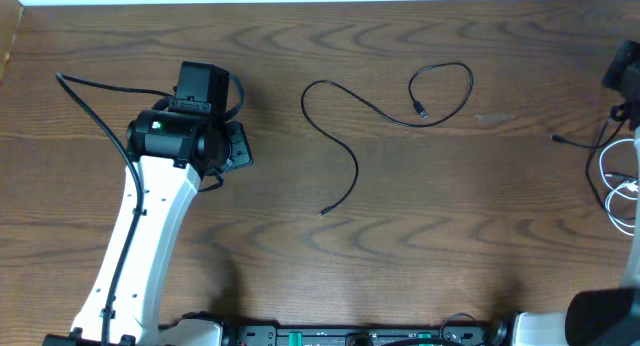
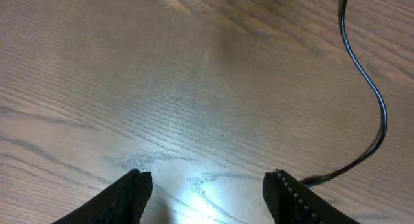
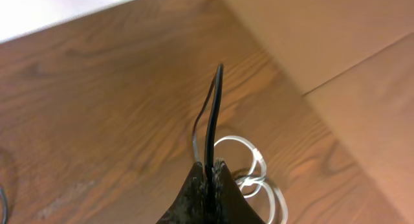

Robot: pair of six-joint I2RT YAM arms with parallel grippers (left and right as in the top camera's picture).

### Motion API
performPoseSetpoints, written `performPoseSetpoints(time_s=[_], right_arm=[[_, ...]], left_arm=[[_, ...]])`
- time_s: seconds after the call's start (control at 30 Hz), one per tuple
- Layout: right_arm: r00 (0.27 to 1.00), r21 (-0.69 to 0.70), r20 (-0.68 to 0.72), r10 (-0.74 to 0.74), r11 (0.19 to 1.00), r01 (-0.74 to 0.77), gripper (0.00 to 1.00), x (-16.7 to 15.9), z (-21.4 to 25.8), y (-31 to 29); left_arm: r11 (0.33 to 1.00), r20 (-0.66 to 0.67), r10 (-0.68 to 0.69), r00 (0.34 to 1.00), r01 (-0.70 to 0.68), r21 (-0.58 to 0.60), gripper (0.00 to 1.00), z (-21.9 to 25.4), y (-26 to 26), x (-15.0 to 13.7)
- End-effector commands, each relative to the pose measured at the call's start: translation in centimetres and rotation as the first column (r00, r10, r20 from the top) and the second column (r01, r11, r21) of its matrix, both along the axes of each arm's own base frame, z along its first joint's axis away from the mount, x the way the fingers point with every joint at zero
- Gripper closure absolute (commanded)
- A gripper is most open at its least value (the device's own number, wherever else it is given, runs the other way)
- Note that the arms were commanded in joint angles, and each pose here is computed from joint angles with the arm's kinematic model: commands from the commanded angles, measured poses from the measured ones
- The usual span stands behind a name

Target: Untangle cables

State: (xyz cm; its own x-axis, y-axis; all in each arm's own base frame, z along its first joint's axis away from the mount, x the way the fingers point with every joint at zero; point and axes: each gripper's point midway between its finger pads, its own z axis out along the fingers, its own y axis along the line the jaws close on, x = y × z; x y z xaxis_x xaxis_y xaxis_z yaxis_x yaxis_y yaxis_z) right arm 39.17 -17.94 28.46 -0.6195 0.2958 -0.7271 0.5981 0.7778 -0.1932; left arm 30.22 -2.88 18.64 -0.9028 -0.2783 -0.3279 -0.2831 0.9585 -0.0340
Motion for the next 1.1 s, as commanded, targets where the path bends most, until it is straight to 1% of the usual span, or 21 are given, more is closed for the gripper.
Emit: performPoseSetpoints(time_s=[0.0, 0.17, 0.23, 0.3, 0.33, 0.37, 0.4, 0.43, 0.47, 0.53, 0.57, 0.63, 0.7, 0.8, 0.83, 0.87, 0.9, 1.0, 1.07], right_arm=[[0.999, 0.108, -0.017, 0.028, 0.994, -0.026, 0.99, 0.3, -2.2, -0.9], [0.991, 0.142, -0.108, -0.076, 0.986, 0.091, 0.99, -2.1, -5.0, -4.9], [0.976, 0.168, -0.145, -0.165, 0.968, 0.188, 0.99, -3.9, -6.3, -6.7], [0.950, 0.221, -0.155, -0.271, 0.928, 0.301, 0.98, -5.8, -7.5, -8.6], [0.947, 0.245, -0.153, -0.281, 0.918, 0.312, 0.96, -6.1, -7.7, -8.9], [0.949, 0.263, -0.148, -0.280, 0.913, 0.310, 0.89, -6.2, -7.8, -9.1], [0.954, 0.299, -0.135, -0.269, 0.907, 0.298, 0.78, -6.1, -8.0, -9.0], [0.961, 0.335, -0.116, -0.253, 0.900, 0.277, 0.65, -5.8, -8.0, -8.8], [0.967, 0.366, -0.098, -0.235, 0.895, 0.255, 0.55, -5.4, -8.0, -8.5], [0.983, 0.444, -0.042, -0.180, 0.878, 0.180, 0.41, -4.1, -7.9, -7.4], [0.988, 0.478, -0.015, -0.151, 0.867, 0.140, 0.37, -3.5, -7.8, -6.7], [0.995, 0.537, 0.040, -0.089, 0.842, 0.054, 0.36, -2.1, -7.4, -5.2], [0.995, 0.597, 0.101, 0.013, 0.799, -0.071, 0.36, -0.6, -6.9, -2.5], [0.975, 0.623, 0.143, 0.172, 0.749, -0.224, 0.32, 0.7, -6.5, 1.3], [0.958, 0.624, 0.148, 0.245, 0.729, -0.283, 0.30, 1.1, -6.5, 3.0], [0.950, 0.624, 0.147, 0.277, 0.719, -0.306, 0.28, 1.2, -6.6, 3.9], [0.927, 0.620, 0.138, 0.348, 0.699, -0.355, 0.27, 1.4, -6.7, 5.8], [0.867, 0.603, 0.119, 0.484, 0.659, -0.450, 0.26, 1.9, -7.1, 9.8], [0.833, 0.588, 0.098, 0.544, 0.644, -0.489, 0.25, 2.2, -7.4, 12.0]], left_arm=[[1.000, -0.020, 0.009, 1.000, -0.009, 0.004, 0.39, -0.4, 0.2, -0.2], [1.000, -0.019, 0.010, 1.000, -0.010, 0.004, 0.39, -0.4, 0.2, -0.2], [1.000, -0.019, 0.010, 1.000, -0.010, 0.004, 0.39, -0.4, 0.2, -0.2], [1.000, -0.020, 0.010, 1.000, -0.010, 0.004, 0.39, -0.4, 0.2, -0.2], [1.000, -0.020, 0.010, 1.000, -0.010, 0.004, 0.39, -0.4, 0.2, -0.2], [1.000, -0.019, 0.009, 1.000, -0.009, 0.004, 0.39, -0.4, 0.2, -0.2], [1.000, -0.019, 0.010, 1.000, -0.010, 0.004, 0.39, -0.4, 0.2, -0.2], [1.000, -0.019, 0.010, 1.000, -0.010, 0.004, 0.39, -0.4, 0.2, -0.2], [1.000, -0.019, 0.010, 1.000, -0.010, 0.004, 0.39, -0.4, 0.2, -0.2], [1.000, -0.019, 0.010, 1.000, -0.010, 0.004, 0.39, -0.4, 0.2, -0.2], [1.000, -0.019, 0.010, 1.000, -0.010, 0.004, 0.39, -0.4, 0.2, -0.2], [1.000, -0.020, 0.010, 1.000, -0.010, 0.004, 0.39, -0.4, 0.2, -0.2], [1.000, -0.019, 0.010, 1.000, -0.010, 0.004, 0.39, -0.4, 0.2, -0.2], [1.000, -0.019, 0.010, 1.000, -0.010, 0.004, 0.39, -0.4, 0.2, -0.2], [1.000, -0.019, 0.010, 1.000, -0.010, 0.004, 0.39, -0.4, 0.2, -0.2], [1.000, -0.019, 0.010, 1.000, -0.010, 0.004, 0.39, -0.4, 0.2, -0.2], [1.000, -0.019, 0.010, 1.000, -0.010, 0.004, 0.39, -0.4, 0.2, -0.2], [1.000, -0.018, 0.010, 1.000, -0.010, 0.003, 0.39, -0.4, 0.2, -0.2], [1.000, -0.018, 0.010, 1.000, -0.010, 0.003, 0.39, -0.4, 0.2, -0.2]])
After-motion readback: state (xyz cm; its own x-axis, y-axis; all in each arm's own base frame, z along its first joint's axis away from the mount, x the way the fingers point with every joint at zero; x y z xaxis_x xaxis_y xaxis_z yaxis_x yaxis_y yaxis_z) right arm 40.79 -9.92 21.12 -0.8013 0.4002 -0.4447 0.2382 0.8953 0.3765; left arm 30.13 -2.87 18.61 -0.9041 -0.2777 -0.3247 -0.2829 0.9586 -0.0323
